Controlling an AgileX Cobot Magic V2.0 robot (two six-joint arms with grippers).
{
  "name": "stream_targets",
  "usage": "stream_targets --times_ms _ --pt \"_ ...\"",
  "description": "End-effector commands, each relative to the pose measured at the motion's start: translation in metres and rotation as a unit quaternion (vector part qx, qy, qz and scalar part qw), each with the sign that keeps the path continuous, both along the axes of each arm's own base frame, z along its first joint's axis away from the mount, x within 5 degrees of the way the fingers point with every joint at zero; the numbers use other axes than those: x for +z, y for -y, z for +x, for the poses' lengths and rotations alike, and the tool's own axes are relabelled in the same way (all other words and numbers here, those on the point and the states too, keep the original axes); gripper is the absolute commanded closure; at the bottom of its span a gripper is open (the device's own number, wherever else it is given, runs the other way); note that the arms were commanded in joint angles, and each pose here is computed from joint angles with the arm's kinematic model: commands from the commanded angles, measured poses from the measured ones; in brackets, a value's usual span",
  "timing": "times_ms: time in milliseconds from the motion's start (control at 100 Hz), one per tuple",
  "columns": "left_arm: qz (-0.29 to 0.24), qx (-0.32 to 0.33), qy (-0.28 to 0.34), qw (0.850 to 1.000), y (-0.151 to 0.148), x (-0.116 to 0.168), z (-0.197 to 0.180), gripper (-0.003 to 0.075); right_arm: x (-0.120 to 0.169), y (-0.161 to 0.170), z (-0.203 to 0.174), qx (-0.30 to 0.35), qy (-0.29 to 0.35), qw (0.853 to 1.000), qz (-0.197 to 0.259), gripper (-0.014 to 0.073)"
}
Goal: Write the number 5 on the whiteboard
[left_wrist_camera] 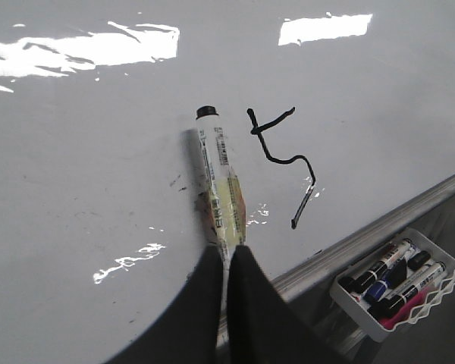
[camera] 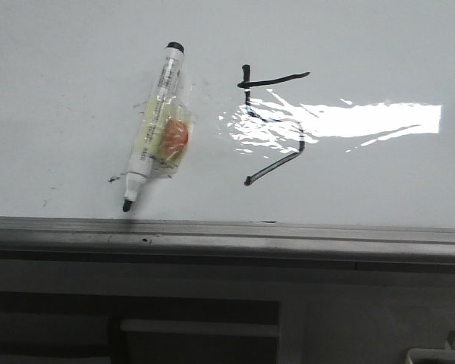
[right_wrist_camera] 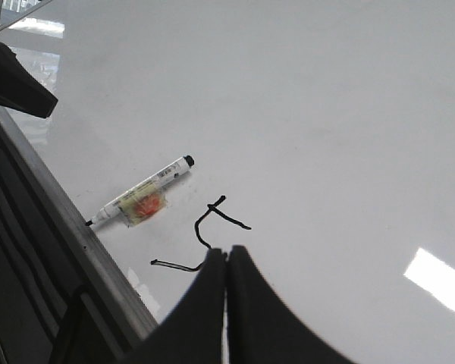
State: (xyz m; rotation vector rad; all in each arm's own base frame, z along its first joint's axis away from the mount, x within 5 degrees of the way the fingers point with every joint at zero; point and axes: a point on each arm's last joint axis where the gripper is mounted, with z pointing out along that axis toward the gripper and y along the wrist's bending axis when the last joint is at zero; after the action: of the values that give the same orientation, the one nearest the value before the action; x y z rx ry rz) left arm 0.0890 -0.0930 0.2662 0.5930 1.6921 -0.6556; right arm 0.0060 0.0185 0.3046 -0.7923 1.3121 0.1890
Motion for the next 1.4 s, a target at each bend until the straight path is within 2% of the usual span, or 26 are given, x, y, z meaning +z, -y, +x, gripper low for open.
stream_targets --times_ms 0,140,310,420,520,640,740,890,1040,1090,1259,1339,1389 --pt "-0.014 0.012 0.023 1.000 -0.001 0.012 0.002 0.0741 0.013 0.003 0.000 -0.013 0.034 0.999 0.028 0.0645" --pt "-0.013 0.012 0.022 1.000 -0.001 0.011 0.002 0.0741 0.013 0.003 0.000 -0.013 0.034 0.999 0.028 0.0645" --pt "0.008 0.019 0.015 1.000 -0.009 -0.016 -0.003 0.0741 0.013 0.003 0.000 -0.013 0.034 0.999 0.028 0.0645" --pt "-0.004 0.062 0.070 0.996 -0.028 -0.028 -0.009 0.0741 0.013 0.003 0.000 -0.013 0.034 0.999 0.028 0.0645" --pt "-0.024 0.064 0.120 0.990 -0.041 -0.032 -0.020 0.0741 0.013 0.003 0.000 -0.013 0.034 0.999 0.028 0.0645" --pt "-0.052 0.088 0.201 0.974 -0.057 -0.025 -0.031 0.0741 0.013 0.003 0.000 -0.013 0.034 0.999 0.028 0.0645" --pt "-0.072 0.122 0.224 0.964 -0.066 -0.025 -0.036 0.0741 0.013 0.003 0.000 -0.013 0.034 0.999 0.028 0.0645" --pt "-0.071 0.169 0.192 0.964 -0.071 -0.037 -0.038 0.0741 0.013 0.003 0.000 -0.013 0.034 0.999 0.028 0.0645" --pt "-0.035 0.217 0.157 0.963 -0.075 -0.056 -0.038 0.0741 0.013 0.003 0.000 -0.013 0.034 0.999 0.028 0.0645" --pt "-0.009 0.223 0.141 0.965 -0.075 -0.061 -0.037 0.0741 0.013 0.003 0.000 -0.013 0.034 0.999 0.028 0.0645" --pt "0.028 0.229 0.064 0.971 -0.074 -0.076 -0.038 0.0741 0.013 0.003 0.000 -0.013 0.034 0.999 0.028 0.0645" --pt "0.031 0.221 0.018 0.975 -0.073 -0.084 -0.039 0.0741 0.013 0.003 0.000 -0.013 0.034 0.999 0.028 0.0645" --pt "0.021 0.223 0.010 0.975 -0.073 -0.084 -0.039 0.0741 0.013 0.003 0.000 -0.013 0.034 0.999 0.028 0.0645"
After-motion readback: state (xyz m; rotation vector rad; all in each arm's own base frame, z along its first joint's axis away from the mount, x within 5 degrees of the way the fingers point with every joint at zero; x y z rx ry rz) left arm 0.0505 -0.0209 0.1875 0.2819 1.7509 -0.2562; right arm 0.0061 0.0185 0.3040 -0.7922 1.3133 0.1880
